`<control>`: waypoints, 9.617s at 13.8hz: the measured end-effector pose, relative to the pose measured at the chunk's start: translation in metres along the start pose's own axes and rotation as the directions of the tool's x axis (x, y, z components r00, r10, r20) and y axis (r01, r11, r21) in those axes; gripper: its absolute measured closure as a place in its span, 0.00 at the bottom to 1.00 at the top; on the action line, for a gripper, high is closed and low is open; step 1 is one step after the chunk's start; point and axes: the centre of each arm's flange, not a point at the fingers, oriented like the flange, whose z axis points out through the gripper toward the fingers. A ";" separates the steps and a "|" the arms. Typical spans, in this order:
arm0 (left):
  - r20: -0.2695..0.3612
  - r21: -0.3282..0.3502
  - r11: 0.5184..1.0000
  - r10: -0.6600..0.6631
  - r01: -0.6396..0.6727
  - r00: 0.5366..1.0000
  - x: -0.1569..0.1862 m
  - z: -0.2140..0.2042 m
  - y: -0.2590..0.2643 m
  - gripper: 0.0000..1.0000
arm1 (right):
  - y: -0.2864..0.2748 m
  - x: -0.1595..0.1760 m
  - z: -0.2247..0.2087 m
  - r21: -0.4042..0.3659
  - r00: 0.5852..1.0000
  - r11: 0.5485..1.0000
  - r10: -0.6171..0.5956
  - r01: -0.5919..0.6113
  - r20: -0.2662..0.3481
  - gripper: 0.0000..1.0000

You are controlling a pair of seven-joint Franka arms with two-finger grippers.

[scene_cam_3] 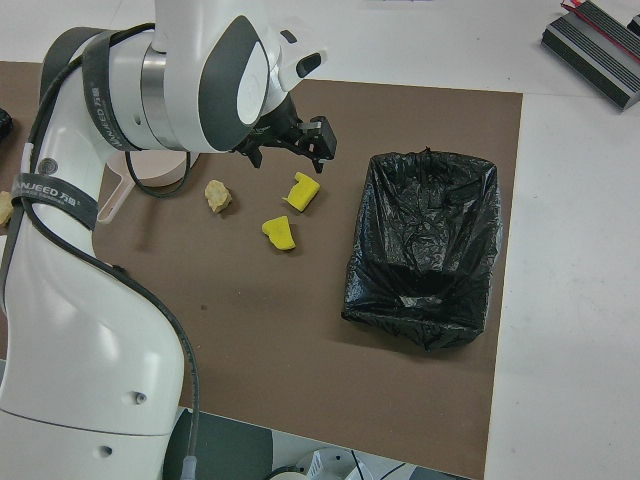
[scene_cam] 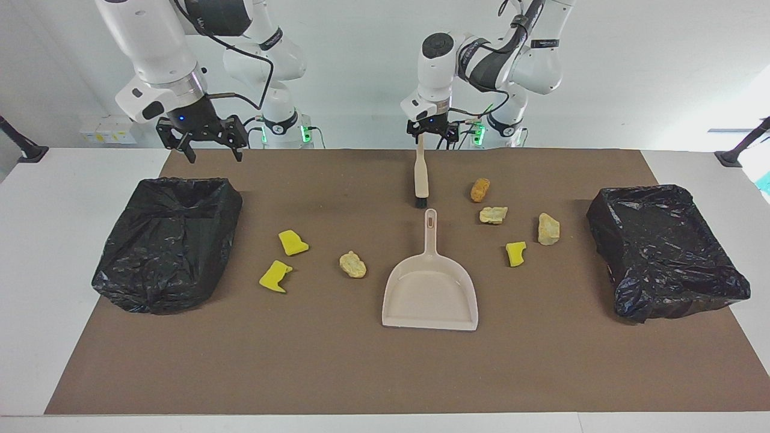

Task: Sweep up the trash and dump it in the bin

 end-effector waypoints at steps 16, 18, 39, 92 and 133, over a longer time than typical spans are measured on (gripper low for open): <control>0.013 -0.049 0.998 -0.045 0.045 0.999 -0.022 0.041 0.031 0.00 | -0.160 0.050 0.100 0.145 0.984 0.974 -0.177 0.174 0.007 0.00; 0.017 -0.048 0.998 -0.047 0.048 0.999 -0.021 0.043 0.031 0.00 | -0.186 0.047 0.115 0.146 0.989 0.979 -0.145 0.144 -0.003 0.00; 0.090 0.004 0.986 -0.169 0.169 0.982 -0.024 0.041 0.026 0.73 | -0.403 0.011 0.278 0.153 0.973 0.961 0.232 -0.229 -0.004 0.06; 0.102 0.030 0.961 -0.278 0.276 0.955 0.117 0.032 -0.302 0.73 | -0.227 -0.010 0.226 0.028 0.058 0.063 -0.988 0.998 0.141 0.67; 0.361 0.082 0.701 -0.684 0.709 0.634 0.031 -0.054 -0.057 0.73 | -0.231 -0.016 0.238 0.024 0.043 0.047 -0.988 0.999 0.146 0.67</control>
